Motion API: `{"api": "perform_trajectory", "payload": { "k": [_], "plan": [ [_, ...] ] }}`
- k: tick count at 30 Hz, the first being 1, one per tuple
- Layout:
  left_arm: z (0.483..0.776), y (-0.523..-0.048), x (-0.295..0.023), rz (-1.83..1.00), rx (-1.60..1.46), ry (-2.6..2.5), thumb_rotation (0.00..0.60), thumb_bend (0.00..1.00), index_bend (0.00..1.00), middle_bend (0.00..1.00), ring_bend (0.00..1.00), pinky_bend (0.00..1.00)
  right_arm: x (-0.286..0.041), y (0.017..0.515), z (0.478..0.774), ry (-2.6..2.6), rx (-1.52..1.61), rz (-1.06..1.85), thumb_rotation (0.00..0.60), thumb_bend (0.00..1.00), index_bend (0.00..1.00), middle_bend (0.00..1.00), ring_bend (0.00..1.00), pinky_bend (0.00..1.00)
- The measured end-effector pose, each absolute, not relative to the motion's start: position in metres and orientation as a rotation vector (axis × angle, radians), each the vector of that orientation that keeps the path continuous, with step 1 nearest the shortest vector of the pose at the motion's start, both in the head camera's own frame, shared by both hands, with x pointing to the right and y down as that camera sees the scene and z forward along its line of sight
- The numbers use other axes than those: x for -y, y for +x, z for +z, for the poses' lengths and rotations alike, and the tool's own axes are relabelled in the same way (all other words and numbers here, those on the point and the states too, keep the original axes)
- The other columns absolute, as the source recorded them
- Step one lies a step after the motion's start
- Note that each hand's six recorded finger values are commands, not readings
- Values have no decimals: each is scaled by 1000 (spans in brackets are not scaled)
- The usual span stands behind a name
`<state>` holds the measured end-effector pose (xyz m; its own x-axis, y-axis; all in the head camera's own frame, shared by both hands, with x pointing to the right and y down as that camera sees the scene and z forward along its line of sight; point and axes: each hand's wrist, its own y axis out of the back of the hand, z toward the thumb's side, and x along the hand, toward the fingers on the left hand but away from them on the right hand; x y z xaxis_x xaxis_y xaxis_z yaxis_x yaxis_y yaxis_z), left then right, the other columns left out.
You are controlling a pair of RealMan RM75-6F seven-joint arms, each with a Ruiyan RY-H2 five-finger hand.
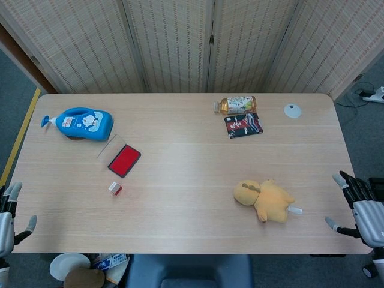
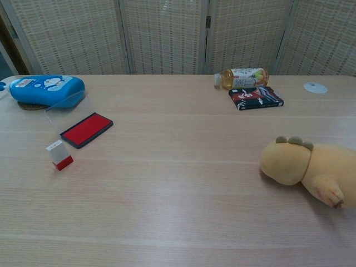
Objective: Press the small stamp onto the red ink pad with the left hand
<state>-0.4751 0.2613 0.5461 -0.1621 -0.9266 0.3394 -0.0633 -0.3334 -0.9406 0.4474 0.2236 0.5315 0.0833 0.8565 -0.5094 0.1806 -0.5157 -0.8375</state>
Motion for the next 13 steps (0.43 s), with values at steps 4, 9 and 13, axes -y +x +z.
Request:
{"api": "perform_trajectory", "payload": {
  "k": [4, 9, 13],
  "plan": [
    [549, -478, -261, -1606, -1170, -1416, 600, 327, 0, 0, 0, 0, -226, 443, 533, -1780, 1008, 1469, 600, 194, 0, 0, 0, 0],
    [554, -475, -261, -1611, -1129, -1440, 600, 328, 0, 0, 0, 0, -231, 438, 532, -1785, 988, 1457, 600, 195, 0, 0, 0, 0],
    [558, -472, -259, -1609, -1111, -1451, 600, 328, 0, 0, 0, 0, -232, 438, 530, -1785, 987, 1450, 600, 194, 0, 0, 0, 0]
  ]
}}
